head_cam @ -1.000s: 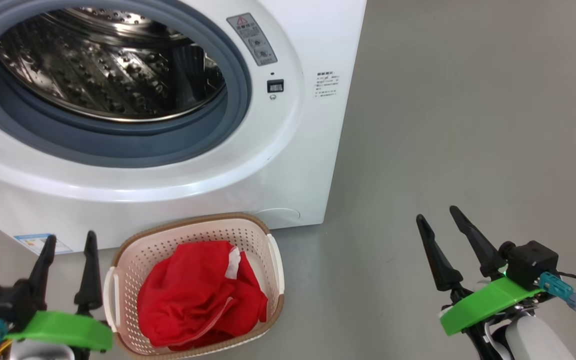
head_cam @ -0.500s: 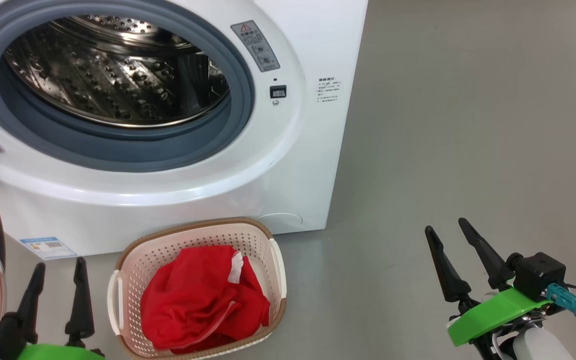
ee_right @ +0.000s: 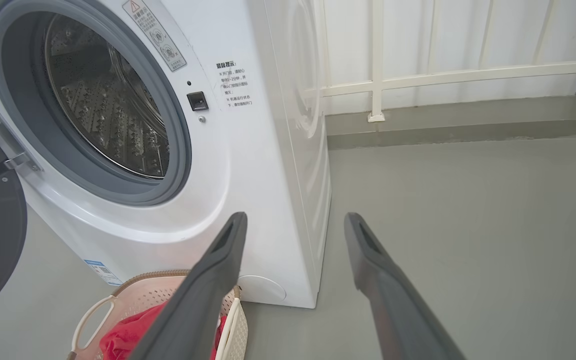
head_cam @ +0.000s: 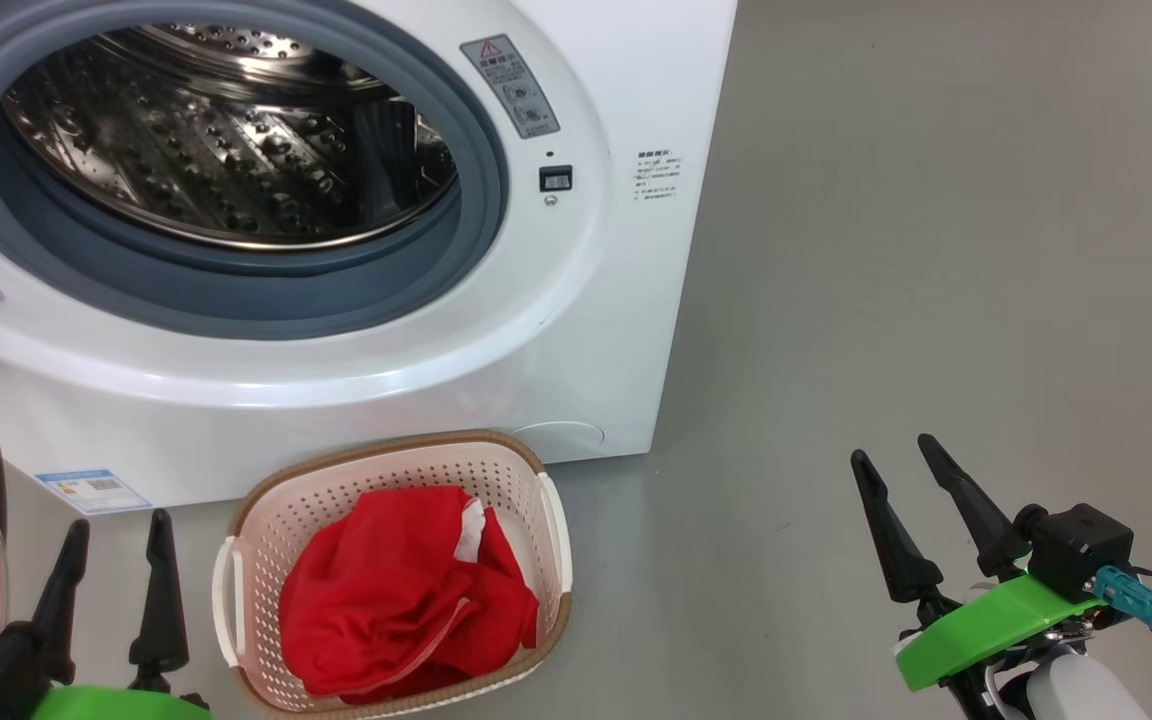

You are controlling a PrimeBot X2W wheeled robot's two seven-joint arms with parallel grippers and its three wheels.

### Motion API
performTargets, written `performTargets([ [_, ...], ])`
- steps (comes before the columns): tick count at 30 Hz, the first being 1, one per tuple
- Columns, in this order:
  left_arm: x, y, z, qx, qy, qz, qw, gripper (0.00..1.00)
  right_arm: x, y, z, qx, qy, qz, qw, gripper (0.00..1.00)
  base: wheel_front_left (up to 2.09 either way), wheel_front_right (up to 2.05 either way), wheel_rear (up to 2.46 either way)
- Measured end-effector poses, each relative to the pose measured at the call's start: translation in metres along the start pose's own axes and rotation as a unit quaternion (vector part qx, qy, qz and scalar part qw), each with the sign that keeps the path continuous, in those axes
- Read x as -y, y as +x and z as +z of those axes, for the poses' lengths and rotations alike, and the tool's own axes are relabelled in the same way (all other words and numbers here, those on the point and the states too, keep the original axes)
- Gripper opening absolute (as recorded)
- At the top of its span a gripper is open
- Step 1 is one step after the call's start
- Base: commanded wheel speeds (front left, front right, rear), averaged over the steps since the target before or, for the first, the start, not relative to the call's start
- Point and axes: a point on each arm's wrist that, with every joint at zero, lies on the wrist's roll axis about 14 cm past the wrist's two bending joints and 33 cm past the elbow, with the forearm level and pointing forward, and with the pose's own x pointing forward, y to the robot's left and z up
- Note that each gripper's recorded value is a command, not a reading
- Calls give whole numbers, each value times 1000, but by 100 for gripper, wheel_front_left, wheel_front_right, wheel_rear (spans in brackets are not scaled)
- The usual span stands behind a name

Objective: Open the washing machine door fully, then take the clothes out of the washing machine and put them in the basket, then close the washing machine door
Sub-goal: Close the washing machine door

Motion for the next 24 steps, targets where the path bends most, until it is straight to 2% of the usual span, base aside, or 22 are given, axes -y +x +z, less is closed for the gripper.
performTargets([
  [10,0,1,0,1,5,-1,1000,100,1,1,-2,-2,1,-1,1000,100,-21,21,0],
  [24,2,-1,5,8,4,-1,1000,100,-2,2,1,3,0,4,1000,100,-127,127,0],
])
